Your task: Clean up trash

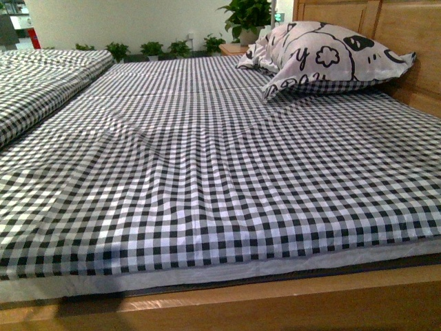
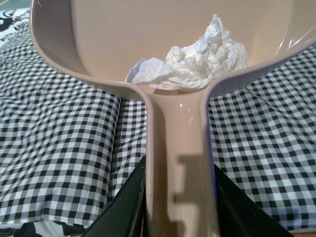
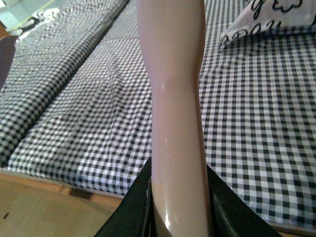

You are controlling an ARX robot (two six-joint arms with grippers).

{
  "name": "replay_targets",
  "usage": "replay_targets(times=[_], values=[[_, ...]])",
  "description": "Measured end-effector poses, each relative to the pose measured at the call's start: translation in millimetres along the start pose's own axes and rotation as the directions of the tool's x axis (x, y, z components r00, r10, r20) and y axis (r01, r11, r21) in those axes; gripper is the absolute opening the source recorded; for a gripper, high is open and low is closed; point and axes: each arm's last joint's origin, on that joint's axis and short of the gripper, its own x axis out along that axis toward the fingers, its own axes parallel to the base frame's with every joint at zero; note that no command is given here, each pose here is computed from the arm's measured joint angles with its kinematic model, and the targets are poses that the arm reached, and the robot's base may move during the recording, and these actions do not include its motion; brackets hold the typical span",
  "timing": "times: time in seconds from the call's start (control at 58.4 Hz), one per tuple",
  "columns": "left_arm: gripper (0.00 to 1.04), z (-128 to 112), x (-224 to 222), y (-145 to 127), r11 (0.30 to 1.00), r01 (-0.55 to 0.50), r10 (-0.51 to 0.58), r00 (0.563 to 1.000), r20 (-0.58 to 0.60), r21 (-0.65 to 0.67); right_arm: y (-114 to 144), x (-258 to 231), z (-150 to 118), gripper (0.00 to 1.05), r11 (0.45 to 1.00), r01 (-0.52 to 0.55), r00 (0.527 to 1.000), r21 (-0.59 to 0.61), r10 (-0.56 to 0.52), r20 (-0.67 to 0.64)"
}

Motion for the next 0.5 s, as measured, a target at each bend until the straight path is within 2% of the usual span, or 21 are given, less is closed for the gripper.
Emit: replay_targets(times=[0.223,0.497], values=[[0.28,14,-49,-11,1.0,-0.008,0.009,0.996,0.084,-0.022,15,-52,14,0.2,1.0,-0.007,0.993,0.016,0.005,0.121],[0.28,19,-90,-27,0.998,-0.018,0.026,0.988,0.154,-0.052,25,-96,15,0.2,0.999,-0.021,0.98,0.03,0.014,0.2]])
